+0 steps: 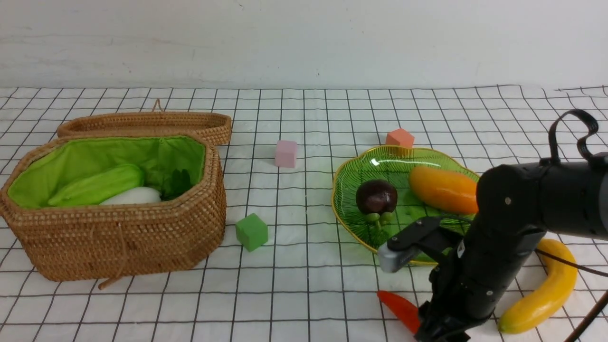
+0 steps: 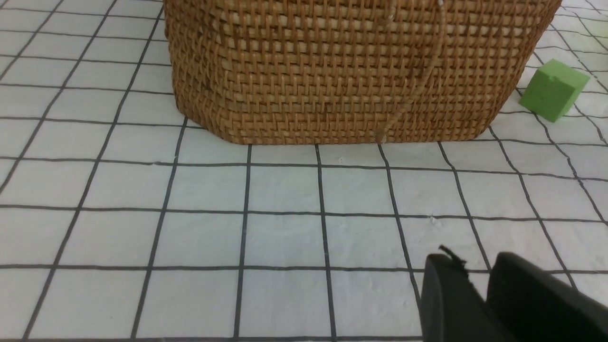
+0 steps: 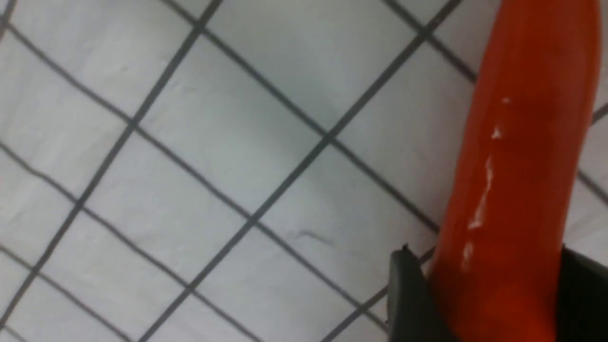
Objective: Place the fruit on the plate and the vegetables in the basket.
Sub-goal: Use the right arm to grab a carrot and put it into the left basket
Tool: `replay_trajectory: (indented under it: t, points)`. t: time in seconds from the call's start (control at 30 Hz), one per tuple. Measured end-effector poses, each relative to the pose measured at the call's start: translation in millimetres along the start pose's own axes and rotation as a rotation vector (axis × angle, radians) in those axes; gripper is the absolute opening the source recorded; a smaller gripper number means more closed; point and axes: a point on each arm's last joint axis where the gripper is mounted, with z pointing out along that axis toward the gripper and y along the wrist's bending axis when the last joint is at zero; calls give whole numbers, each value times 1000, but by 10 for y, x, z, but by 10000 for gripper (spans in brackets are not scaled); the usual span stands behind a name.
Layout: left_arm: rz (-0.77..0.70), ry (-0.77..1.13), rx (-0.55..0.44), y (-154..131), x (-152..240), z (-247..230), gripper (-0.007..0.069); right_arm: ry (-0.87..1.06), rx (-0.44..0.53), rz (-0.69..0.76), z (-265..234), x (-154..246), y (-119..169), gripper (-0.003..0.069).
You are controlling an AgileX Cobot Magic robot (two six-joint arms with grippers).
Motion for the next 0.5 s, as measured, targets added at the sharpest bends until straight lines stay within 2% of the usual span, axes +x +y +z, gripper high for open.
replay_trajectory:
  t: [0.17,0.2,0.23,0.27,0.3,0.37,0.43,0.5]
  points:
    - [0,0,0,0,0,0,137,-83,-123,-23,-299,-169,152,359]
    - [0,0,0,0,0,0,138,-167,-205,-82,-498,-313,259,359]
    - [0,0,0,0,0,0,139,-224,-246,-111,-625,-411,323,359]
    - [0,0,0,0,0,0,140,-236,-253,-120,-651,-432,340,359]
    - [0,0,0,0,0,0,142,-330,-282,-182,-843,-591,441,359]
    - [0,0,0,0,0,0,144,-429,-284,-248,-1046,-764,540,359]
    - [0,0,0,0,0,0,145,-606,-252,-353,-1425,-1094,723,359]
    - [0,0,0,0,0,0,146,-702,-227,-417,-1558,-1316,850,359]
